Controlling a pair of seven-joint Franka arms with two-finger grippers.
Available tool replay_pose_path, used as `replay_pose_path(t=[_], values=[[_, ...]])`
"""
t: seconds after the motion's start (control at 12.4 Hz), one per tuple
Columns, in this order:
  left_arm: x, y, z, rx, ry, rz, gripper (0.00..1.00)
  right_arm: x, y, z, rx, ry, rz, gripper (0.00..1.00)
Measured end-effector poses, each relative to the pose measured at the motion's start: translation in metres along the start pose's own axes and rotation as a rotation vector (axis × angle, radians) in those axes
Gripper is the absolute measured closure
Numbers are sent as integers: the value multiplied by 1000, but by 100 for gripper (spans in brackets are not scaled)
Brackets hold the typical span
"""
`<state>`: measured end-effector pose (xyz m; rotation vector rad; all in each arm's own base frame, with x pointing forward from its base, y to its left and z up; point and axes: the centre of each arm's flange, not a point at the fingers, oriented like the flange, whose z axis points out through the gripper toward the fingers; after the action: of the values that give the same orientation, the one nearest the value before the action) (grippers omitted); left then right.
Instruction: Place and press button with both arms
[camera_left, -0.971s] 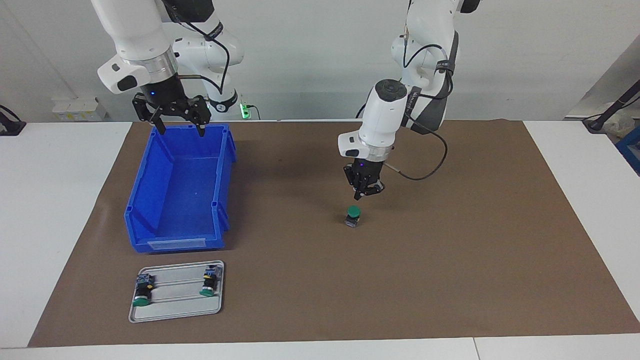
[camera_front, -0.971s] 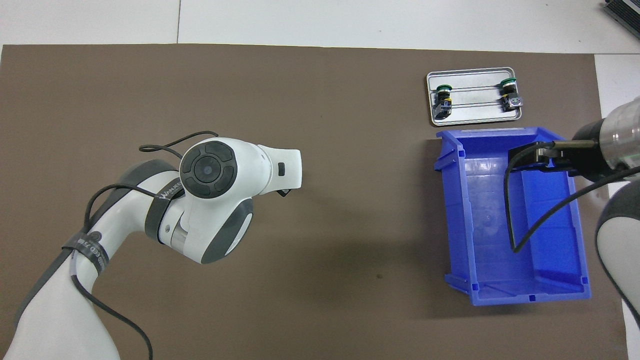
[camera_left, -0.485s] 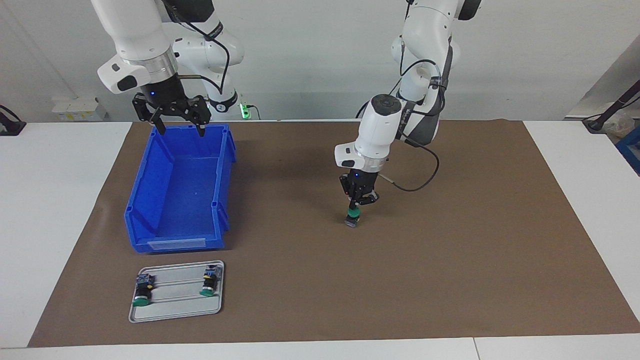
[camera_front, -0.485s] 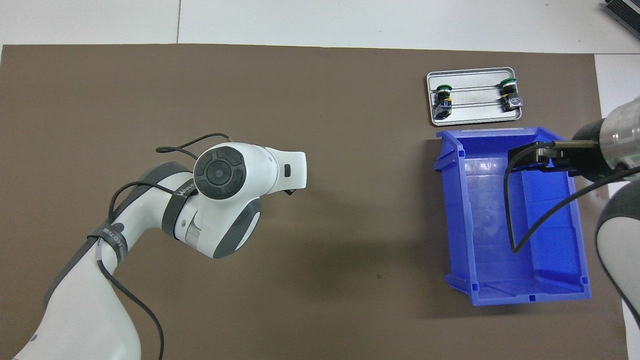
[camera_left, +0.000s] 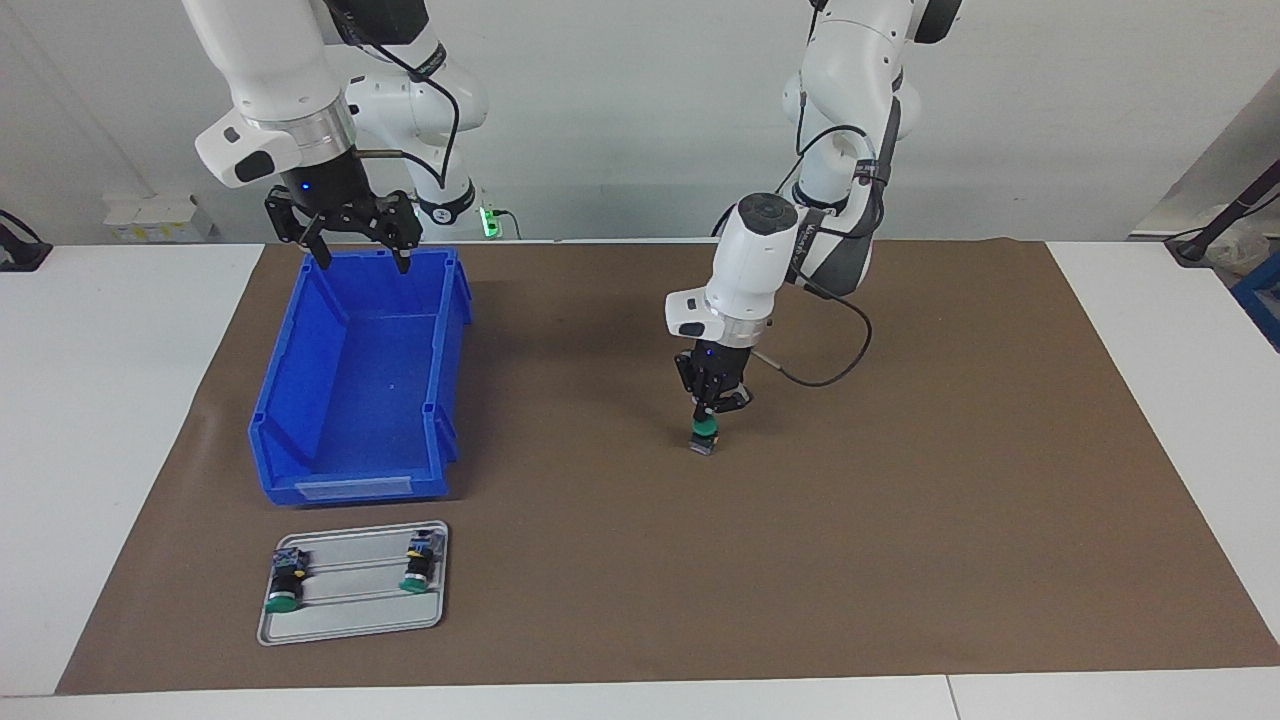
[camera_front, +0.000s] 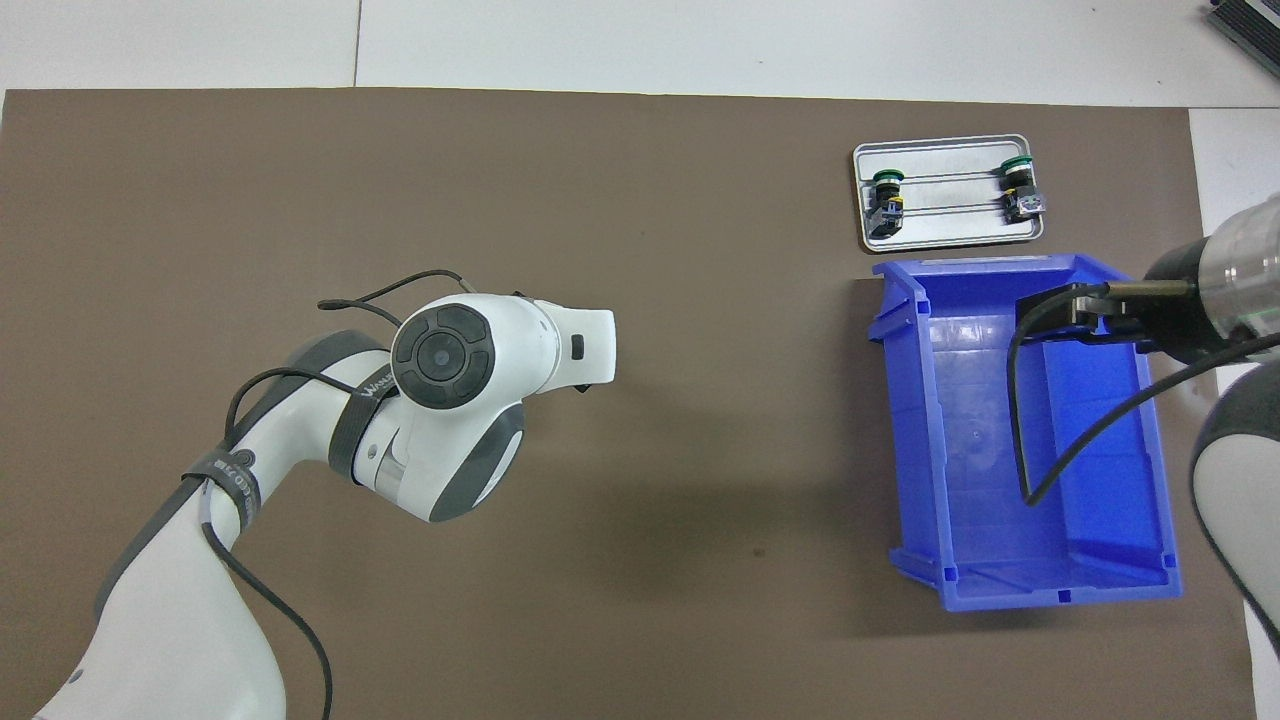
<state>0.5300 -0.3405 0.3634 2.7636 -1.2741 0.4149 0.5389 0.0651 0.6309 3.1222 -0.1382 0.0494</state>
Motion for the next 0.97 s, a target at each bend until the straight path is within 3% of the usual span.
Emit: replay_pose_path(t=[0.4,0.65,0.73,0.89,0.97], values=[[6,-8,-10,1,-17,-1,95,1,-2,-1,3,11,32,0],[34,-32,-65,1,-65,-20,90,0,-5,-1,3,12,52,0],[40,-43,-90,6,-73,-31,85,0,-10,-1,4,13,61,1],[38,-71,-140,20,-90,-74,64,-1,-34,2,11,27,83,1],[31,-88,-160,29,-100,-104,64,0,-49,6,17,37,95,1]])
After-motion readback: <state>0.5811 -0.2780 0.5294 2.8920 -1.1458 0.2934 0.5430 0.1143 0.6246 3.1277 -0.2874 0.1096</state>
